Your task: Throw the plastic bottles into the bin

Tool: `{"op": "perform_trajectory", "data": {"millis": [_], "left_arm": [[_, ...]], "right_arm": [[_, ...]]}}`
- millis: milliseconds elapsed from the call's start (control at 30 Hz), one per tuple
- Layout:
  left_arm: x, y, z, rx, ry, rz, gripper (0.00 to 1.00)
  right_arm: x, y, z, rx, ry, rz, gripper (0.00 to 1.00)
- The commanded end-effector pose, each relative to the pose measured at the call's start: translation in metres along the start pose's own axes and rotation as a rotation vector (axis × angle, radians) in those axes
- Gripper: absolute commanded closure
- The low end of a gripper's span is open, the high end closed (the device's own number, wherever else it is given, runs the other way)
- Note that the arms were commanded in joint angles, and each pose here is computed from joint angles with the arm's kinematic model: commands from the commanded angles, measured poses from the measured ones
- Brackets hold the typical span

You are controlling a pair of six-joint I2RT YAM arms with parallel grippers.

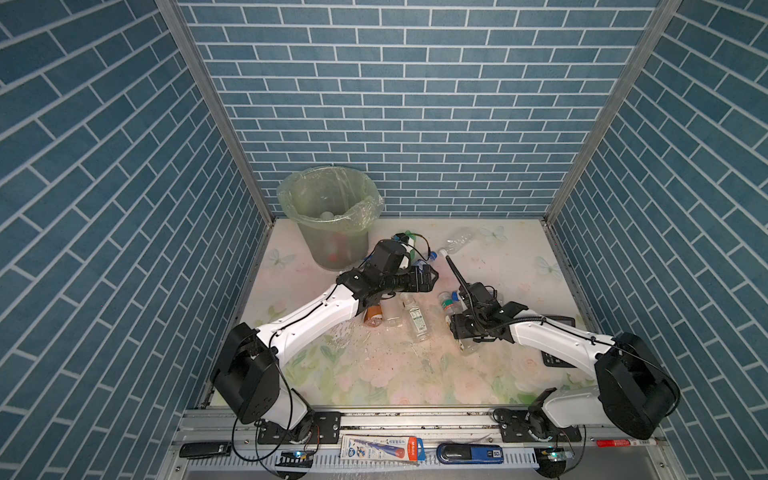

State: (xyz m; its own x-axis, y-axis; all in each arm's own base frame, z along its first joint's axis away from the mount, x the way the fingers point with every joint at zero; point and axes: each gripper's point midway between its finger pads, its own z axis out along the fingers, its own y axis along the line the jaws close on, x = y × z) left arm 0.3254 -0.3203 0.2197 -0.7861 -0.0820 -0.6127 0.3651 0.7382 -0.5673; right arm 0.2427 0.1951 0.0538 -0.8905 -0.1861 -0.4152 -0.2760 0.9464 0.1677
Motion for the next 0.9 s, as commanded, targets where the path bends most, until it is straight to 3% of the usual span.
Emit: {"op": "perform_trajectory", "data": {"millis": [0, 400, 867], "left_arm": [[-0.011, -0.001, -0.002, 0.011, -0.012, -0.024, 0.01], [-0.038, 0.008, 0.000, 0.027, -0.026, -0.097, 0.01], [-0.096, 0.006, 0.013, 0.083, -0.063, -0.169, 0.01]], "right_arm": [[0.000, -0.003, 0.002, 0.024, -0.001, -0.028, 0.37], [-0.054, 0.012, -0.025, -0.006, -0.091, -0.090, 0.41], [-0.160, 0.037, -0.085, -0.138, -0.315, -0.073, 0.43]]}}
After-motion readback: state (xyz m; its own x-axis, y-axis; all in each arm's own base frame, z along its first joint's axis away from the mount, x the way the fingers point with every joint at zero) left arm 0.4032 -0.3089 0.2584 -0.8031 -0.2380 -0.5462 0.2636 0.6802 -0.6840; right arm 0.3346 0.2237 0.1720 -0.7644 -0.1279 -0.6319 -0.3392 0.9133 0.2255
